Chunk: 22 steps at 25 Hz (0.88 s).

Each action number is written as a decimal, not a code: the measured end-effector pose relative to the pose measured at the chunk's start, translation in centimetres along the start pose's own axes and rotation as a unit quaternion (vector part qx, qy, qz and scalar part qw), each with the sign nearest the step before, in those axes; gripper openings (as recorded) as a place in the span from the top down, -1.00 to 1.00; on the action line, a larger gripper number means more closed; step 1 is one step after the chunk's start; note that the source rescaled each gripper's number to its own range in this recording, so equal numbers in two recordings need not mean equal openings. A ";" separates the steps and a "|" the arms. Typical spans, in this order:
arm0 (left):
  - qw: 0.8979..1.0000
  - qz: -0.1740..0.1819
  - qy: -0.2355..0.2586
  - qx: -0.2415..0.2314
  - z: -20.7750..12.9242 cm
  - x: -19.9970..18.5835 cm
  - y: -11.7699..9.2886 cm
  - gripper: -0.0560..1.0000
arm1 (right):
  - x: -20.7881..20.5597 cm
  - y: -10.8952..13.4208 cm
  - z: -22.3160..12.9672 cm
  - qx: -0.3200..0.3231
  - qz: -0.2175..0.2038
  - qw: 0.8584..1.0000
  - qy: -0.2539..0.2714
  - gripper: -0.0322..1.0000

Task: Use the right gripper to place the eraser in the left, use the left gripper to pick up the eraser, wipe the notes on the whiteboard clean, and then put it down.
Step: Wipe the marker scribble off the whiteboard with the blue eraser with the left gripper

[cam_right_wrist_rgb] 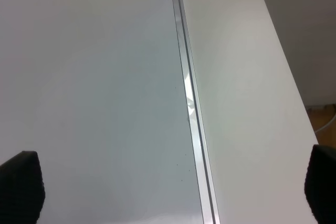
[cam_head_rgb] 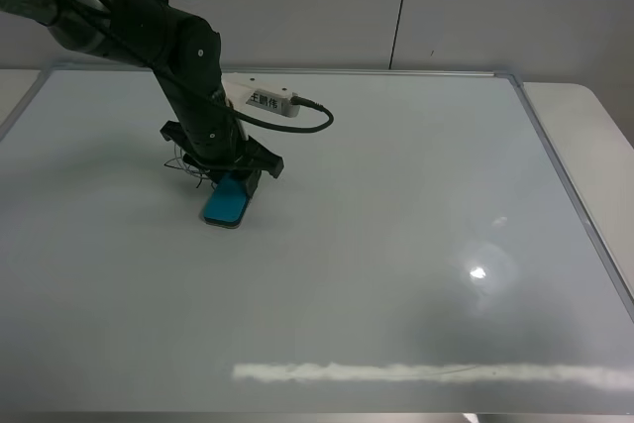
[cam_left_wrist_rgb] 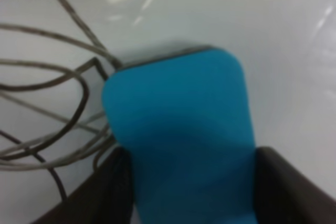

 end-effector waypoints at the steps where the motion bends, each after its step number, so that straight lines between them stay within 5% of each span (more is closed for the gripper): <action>1: 1.000 0.000 0.000 0.005 0.0 0.1 0.0 0.89 | 0.0 0.0 0.0 0.000 0.000 1.000 0.000 -1.00; 8: 1.000 0.000 -0.007 0.008 0.8 0.1 2.0 0.89 | 0.0 0.0 0.0 0.000 0.000 1.000 0.000 -1.00; 19: 0.997 0.036 -0.032 -0.056 2.8 -0.6 14.3 0.89 | 0.0 0.0 0.0 0.000 0.000 1.000 0.000 -1.00; 22: 0.996 0.040 -0.033 -0.069 2.8 -0.7 15.9 0.89 | 0.0 0.0 0.0 0.000 0.000 1.000 0.000 -1.00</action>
Point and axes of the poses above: a point on each arm's last joint axis where the gripper is mounted, x pointing out along that axis toward the gripper, y along the wrist's bending axis when the last joint is at zero, z = x × y, the point moved 5 cm from there along x, pointing out along that axis toward the gripper, and after that the axes turned 11 degrees about -x, right-handed, at the moved point
